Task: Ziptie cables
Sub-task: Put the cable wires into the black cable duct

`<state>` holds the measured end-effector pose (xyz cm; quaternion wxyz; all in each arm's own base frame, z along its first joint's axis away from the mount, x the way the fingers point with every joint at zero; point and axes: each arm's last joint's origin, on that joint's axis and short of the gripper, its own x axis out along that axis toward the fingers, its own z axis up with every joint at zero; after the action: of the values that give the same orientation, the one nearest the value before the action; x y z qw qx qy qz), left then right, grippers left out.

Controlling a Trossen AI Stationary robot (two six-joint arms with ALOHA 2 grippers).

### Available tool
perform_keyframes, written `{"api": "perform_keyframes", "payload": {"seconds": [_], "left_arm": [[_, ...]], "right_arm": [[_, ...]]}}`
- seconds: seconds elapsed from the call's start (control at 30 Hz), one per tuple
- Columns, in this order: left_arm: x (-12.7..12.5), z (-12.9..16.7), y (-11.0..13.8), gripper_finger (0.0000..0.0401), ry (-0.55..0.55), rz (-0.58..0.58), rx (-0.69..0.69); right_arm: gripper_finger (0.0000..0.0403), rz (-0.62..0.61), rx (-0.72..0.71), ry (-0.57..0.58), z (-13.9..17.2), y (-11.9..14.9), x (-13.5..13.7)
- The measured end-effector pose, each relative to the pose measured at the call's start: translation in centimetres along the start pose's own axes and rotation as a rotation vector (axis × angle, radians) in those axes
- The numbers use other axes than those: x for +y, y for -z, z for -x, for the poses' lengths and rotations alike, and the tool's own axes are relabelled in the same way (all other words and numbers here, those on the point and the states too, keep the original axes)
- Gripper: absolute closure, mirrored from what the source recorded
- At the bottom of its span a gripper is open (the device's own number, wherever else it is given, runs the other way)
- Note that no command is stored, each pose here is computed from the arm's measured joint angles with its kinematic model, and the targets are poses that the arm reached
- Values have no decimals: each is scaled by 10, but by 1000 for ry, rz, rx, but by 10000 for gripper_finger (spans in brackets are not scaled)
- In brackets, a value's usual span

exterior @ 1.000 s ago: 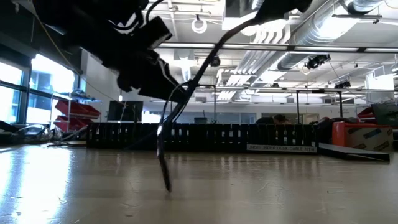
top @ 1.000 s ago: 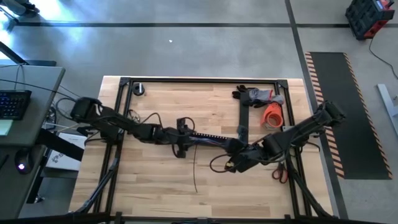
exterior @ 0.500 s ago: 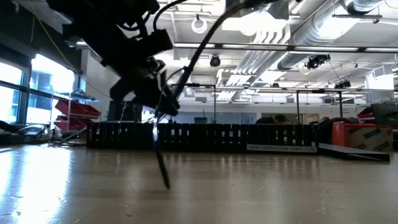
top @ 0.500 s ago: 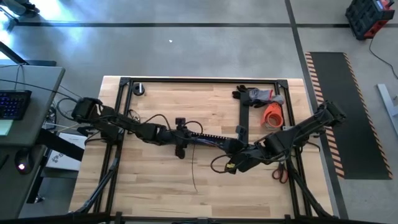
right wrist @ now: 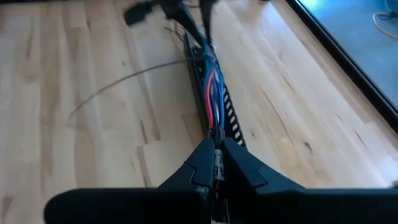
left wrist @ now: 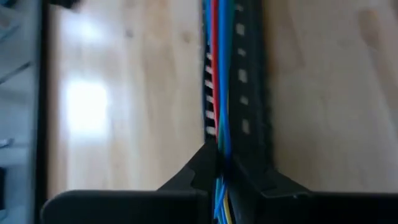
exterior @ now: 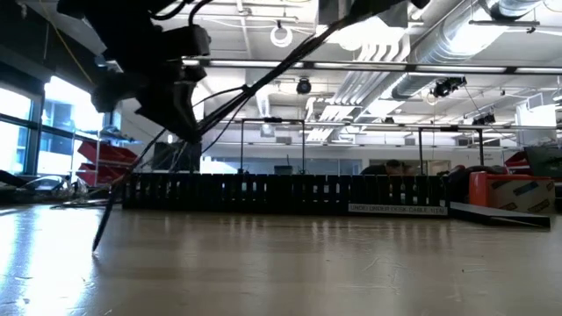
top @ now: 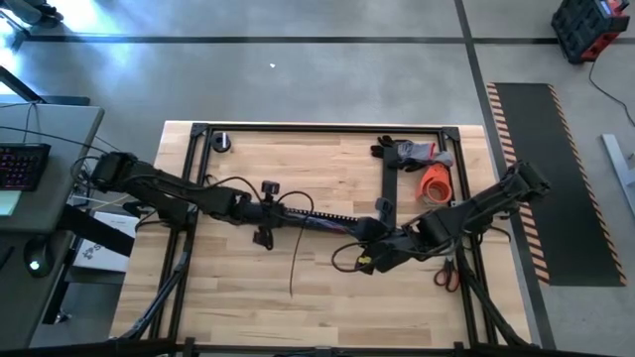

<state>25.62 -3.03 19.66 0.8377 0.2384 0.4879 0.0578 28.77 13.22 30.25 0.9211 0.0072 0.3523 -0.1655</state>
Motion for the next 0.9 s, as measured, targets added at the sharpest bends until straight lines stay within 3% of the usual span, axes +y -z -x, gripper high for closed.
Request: {"api": "perform_keyframes", "payload": {"seconds": [0.17,0.47,0.67,0.9], "left_arm": [[1,-2,5,387,120,-16,16],[14,-17,14,387,114,46,48],[15,-22,15,386,239,82,-13],[19,-24,22,358,248,123,43]], "right_arm": [[401,12,46,21,-15,3,0],[401,48,208,129,-38,13,-15],[401,48,277,129,-42,15,-24],[401,76,358,174,-50,19,-34]]}}
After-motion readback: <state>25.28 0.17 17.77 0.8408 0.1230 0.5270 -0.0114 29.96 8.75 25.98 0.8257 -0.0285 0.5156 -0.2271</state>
